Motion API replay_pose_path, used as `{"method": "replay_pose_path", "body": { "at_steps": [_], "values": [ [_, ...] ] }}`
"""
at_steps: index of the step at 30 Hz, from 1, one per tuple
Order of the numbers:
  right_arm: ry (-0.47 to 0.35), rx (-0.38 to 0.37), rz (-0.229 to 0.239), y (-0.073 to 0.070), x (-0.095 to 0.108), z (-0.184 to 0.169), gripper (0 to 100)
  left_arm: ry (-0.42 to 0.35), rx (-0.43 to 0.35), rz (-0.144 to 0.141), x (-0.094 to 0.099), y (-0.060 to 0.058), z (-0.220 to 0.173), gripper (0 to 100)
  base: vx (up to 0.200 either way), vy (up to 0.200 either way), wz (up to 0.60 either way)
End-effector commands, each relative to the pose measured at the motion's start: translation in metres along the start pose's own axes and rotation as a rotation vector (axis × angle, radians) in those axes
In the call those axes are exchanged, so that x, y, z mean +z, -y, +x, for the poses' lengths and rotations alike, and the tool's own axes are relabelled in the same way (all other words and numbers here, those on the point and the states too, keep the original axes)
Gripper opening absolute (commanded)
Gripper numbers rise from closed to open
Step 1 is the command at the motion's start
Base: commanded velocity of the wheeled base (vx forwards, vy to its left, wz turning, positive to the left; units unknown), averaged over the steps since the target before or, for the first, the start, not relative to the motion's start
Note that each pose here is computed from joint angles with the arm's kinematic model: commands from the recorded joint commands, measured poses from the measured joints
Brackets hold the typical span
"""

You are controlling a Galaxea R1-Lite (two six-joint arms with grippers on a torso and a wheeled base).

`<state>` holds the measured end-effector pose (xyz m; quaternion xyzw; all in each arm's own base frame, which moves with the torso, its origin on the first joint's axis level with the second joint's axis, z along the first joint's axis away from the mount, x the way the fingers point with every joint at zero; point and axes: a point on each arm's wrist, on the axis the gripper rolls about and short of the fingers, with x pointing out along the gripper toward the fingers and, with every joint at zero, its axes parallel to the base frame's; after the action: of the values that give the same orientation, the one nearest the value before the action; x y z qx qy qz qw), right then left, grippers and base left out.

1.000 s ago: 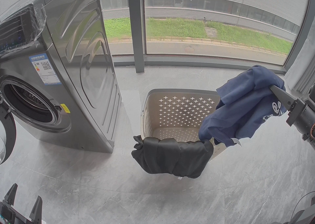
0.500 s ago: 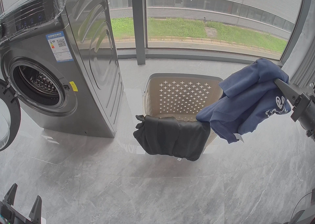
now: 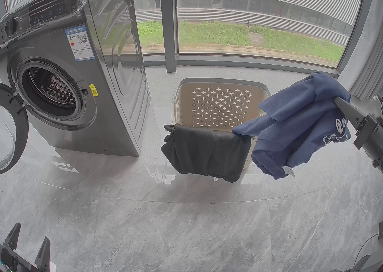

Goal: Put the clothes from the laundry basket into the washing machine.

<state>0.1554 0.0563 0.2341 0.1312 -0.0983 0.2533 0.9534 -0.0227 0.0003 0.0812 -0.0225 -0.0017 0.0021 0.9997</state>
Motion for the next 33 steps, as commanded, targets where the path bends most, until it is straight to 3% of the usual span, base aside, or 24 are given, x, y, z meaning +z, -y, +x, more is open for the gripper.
{"method": "replay_pose_path", "body": {
  "at_steps": [1, 7, 15, 33],
  "values": [
    [-0.005, 0.0, 0.0, 0.0, -0.001, 0.0, 0, 0.001, 0.0, -0.003, -0.005, 0.0, 0.0, 100, 0.0, 0.2, 0.0],
    [0.0, -0.006, -0.01, -0.002, -0.001, 0.001, 0, 0.0, 0.0, -0.003, -0.005, 0.0, 0.0, 100, 0.0, 0.2, 0.0],
    [-0.016, 0.017, 0.01, -0.014, -0.007, 0.003, 0, 0.001, 0.0, -0.003, -0.005, 0.0, 0.0, 100, 0.0, 0.2, 0.0],
    [-0.051, 0.064, 0.024, -0.023, -0.015, 0.004, 0, 0.0, 0.0, -0.003, -0.005, 0.0, 0.0, 100, 0.0, 0.2, 0.0]
  ]
}}
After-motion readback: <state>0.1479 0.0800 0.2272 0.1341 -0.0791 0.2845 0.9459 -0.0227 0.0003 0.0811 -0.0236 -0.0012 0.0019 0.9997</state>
